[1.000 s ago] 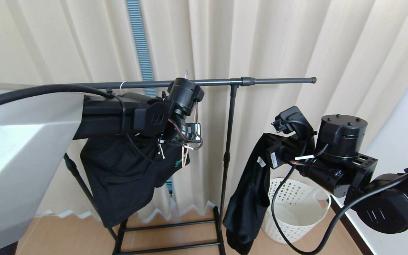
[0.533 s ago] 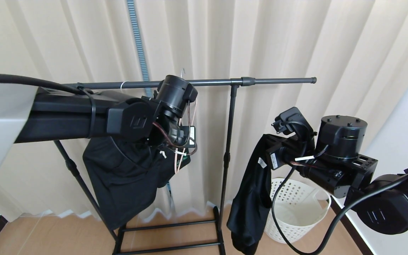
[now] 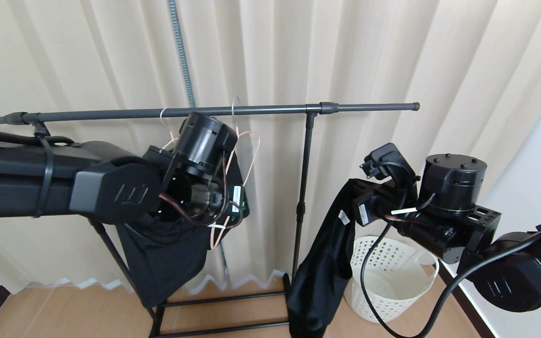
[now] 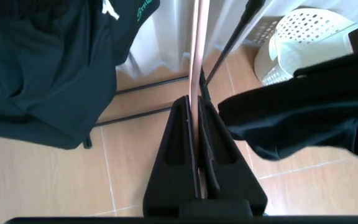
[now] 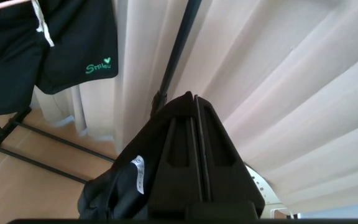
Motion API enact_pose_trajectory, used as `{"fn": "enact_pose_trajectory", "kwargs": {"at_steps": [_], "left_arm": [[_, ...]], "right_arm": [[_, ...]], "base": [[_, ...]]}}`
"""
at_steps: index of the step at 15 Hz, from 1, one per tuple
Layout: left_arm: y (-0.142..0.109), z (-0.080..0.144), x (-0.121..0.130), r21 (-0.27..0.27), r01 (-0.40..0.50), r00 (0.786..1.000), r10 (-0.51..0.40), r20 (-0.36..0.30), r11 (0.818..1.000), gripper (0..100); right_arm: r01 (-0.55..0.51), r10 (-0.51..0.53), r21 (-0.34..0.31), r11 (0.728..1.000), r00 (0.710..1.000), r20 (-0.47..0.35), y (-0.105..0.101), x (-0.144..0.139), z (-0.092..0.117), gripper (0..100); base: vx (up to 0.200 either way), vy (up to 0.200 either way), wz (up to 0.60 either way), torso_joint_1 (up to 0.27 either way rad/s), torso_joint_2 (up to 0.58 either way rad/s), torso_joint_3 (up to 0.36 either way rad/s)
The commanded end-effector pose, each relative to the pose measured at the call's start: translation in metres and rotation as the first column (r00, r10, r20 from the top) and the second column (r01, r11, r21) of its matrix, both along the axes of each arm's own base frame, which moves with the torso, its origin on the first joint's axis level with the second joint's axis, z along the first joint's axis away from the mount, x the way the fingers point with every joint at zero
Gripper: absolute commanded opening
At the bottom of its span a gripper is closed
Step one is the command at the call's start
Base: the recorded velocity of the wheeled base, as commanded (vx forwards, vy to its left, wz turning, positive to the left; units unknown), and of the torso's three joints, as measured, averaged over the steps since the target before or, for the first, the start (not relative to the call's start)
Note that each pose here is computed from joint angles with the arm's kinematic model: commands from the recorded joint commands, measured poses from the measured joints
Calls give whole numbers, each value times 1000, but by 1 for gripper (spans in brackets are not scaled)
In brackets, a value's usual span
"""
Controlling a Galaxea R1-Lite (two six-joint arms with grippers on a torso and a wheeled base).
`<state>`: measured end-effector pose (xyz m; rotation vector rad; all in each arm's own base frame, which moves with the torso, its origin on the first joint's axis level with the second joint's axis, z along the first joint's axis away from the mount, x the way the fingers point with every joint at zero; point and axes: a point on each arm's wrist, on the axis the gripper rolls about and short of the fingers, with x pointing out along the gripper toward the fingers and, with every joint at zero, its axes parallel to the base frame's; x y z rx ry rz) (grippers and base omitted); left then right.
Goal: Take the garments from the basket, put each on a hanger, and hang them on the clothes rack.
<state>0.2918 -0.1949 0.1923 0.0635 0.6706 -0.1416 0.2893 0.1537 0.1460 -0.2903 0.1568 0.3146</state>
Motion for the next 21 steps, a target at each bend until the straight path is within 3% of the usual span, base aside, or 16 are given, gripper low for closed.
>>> {"fn": "enact_pose_trajectory", "kwargs": {"at_steps": [1, 8, 13, 15, 18, 21], "left_arm": [[10, 13, -27, -14, 25, 1000, -25, 19, 1000, 0], [45, -8, -83, 60, 138, 985, -143, 98, 989, 0], [80, -34, -93, 22, 264, 955, -264, 133, 964, 0], [99, -46, -92, 27, 309, 938, -310, 157, 951, 0], [125, -63, -105, 39, 412, 885, -411, 218, 910, 0], [136, -74, -112, 61, 464, 859, -465, 213, 884, 0]], "right_arm": [[-1, 1, -2, 1000, 1000, -3, 0, 0, -1, 0], [18, -18, -6, 1000, 1000, 6, 4, -6, 1, 0], [31, -31, -10, 999, 999, 13, 3, -6, 3, 0], [32, -32, -15, 999, 999, 8, 3, -6, 1, 0], [57, -57, -23, 998, 998, 9, 4, -3, 0, 0], [83, -83, -31, 996, 996, 16, 3, -3, 0, 0]], "base": [[0, 0, 0, 0, 0, 0], [0, 0, 0, 0, 0, 0], [0, 0, 0, 0, 0, 0], [0, 0, 0, 0, 0, 0], [0, 0, 0, 0, 0, 0], [0, 0, 0, 0, 0, 0]]}}
